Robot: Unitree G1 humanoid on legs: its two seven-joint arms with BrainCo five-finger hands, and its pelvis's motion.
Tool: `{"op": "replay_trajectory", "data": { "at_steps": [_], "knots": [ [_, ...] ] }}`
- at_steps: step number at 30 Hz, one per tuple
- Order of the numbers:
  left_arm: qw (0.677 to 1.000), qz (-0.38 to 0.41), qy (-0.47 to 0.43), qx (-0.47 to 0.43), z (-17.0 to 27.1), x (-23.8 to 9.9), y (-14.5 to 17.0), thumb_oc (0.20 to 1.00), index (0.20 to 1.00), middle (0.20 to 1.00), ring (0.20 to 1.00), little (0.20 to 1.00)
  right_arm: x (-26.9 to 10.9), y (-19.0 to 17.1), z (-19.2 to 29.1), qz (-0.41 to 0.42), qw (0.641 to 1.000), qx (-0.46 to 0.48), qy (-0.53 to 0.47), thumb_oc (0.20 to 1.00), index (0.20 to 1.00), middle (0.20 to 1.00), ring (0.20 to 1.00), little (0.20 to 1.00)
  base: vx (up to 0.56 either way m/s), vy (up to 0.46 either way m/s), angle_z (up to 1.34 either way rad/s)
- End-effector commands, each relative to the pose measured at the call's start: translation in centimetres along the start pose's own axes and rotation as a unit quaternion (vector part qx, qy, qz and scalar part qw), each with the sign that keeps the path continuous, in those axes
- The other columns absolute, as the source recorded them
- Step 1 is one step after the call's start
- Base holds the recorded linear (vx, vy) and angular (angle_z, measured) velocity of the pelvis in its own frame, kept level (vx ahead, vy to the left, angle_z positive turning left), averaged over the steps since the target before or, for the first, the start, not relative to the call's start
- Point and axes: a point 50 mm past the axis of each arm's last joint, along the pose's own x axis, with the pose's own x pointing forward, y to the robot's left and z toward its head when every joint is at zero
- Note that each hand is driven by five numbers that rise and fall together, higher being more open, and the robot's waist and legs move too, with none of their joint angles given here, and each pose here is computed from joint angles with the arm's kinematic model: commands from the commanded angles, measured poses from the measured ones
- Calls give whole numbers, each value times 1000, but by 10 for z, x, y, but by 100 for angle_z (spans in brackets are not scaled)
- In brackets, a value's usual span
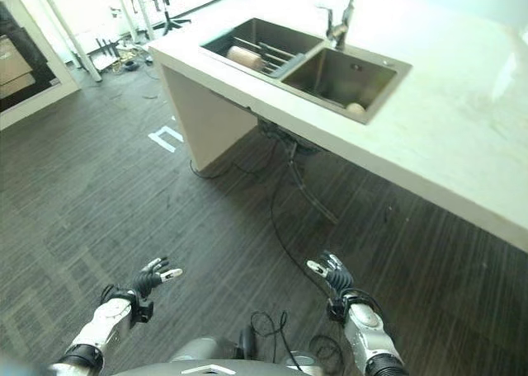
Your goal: Place the dishes in the dishwasher.
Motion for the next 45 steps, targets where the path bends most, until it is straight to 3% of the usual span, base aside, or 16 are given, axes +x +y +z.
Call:
{"op": "replay_trajectory", "data": {
  "at_steps": [1, 13, 17, 22, 28, 32, 40, 45],
  "knots": [
    [1000, 7, -17, 15, -4, -9, 4, 1000, 1000, 1000, 1000, 1000, 3, -4, 20, 16, 998, -50, -39, 1000, 1000, 1000, 1000, 1000, 230, 40, 23],
    [1000, -1, 10, 29, -27, -17, -2, 1000, 1000, 1000, 1000, 1000, 2, -24, 12, -5, 998, -64, 7, 1000, 1000, 1000, 1000, 1000, 279, -96, 1],
    [999, -23, 4, 31, -20, -9, -17, 1000, 1000, 1000, 1000, 1000, 1, -39, 8, -33, 996, -76, 23, 1000, 1000, 1000, 1000, 1000, 236, -51, -15],
    [1000, -9, -5, 8, -14, -6, -13, 1000, 1000, 1000, 1000, 1000, 2, -48, -6, -52, 991, -89, 82, 1000, 1000, 1000, 1000, 1000, 192, 187, -84],
    [999, -32, 2, 27, -17, -5, -19, 1000, 1000, 1000, 1000, 1000, -19, -77, -41, -125, 980, -30, 153, 1000, 1000, 1000, 1000, 1000, 232, 369, -60],
    [998, -28, 29, 50, -25, -4, -20, 1000, 1000, 1000, 1000, 1000, -32, -80, -61, -170, 967, 72, 177, 1000, 1000, 1000, 1000, 1000, 209, 272, -26],
    [994, 40, 105, 4, -66, -17, -2, 1000, 1000, 1000, 1000, 1000, -28, -63, -68, -143, 971, 48, 186, 1000, 1000, 1000, 1000, 1000, 127, 24, -73],
    [972, 61, 189, -122, -98, -28, -10, 1000, 1000, 1000, 1000, 1000, -26, -58, -70, -137, 971, 47, 191, 1000, 1000, 1000, 1000, 1000, 147, -272, -42]
  ]
}}
